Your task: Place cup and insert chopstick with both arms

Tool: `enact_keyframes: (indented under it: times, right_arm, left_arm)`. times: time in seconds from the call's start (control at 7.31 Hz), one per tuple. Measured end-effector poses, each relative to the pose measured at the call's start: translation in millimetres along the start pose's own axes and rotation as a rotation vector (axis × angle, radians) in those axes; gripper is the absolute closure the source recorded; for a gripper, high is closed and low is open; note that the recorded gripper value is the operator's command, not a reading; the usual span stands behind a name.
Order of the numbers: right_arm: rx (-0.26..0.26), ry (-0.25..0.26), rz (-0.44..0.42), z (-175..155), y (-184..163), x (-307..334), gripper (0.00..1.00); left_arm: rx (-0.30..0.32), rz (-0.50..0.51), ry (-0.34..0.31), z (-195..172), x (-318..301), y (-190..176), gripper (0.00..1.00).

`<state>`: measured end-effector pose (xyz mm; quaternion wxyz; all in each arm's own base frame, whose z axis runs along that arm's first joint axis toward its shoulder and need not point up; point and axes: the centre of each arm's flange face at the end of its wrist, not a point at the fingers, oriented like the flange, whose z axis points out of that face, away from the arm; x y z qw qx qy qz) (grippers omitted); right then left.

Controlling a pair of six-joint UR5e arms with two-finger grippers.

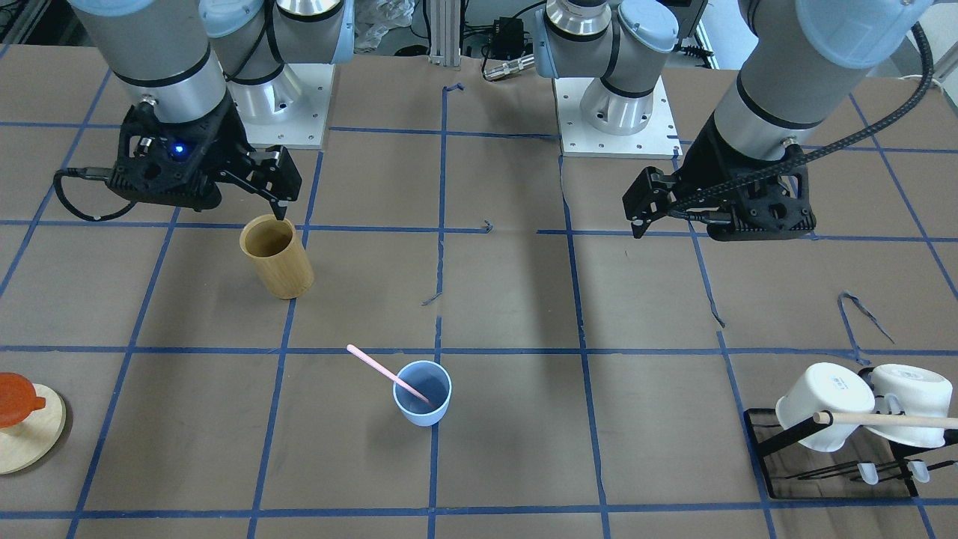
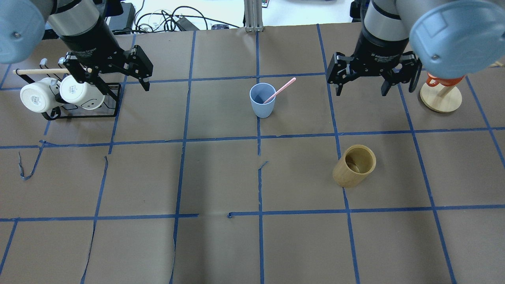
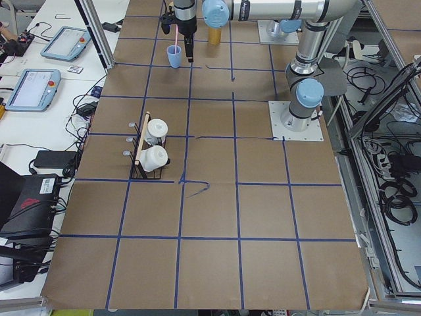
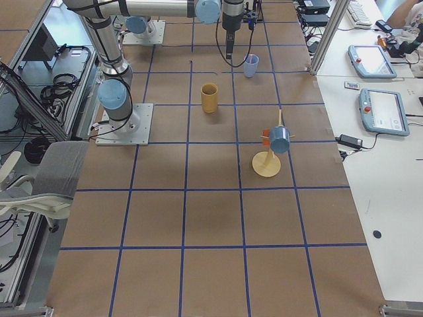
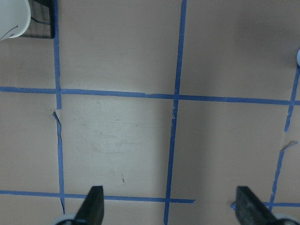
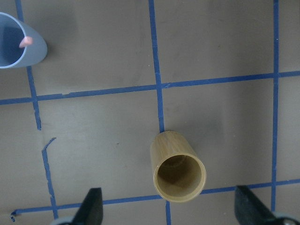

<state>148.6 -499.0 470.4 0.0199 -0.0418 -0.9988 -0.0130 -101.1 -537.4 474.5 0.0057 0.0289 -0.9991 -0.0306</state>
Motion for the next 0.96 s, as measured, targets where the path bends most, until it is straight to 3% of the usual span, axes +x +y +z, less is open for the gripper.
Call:
enact_keyframes:
  times: [0.41,0.96]
  right_arm:
    - [-0.024,-0.001,0.022,-5.5,4.4,22.5,0.00]
    - [-0.012,-0.010,0.036,-13.7,10.0,30.0,0.00]
  left_arm:
    - [-0.007,-0.005,0.000,4.3,0.5,1.7,0.00]
    - [-0.014,-0.006,-0.001,7.9,0.5,3.4,0.00]
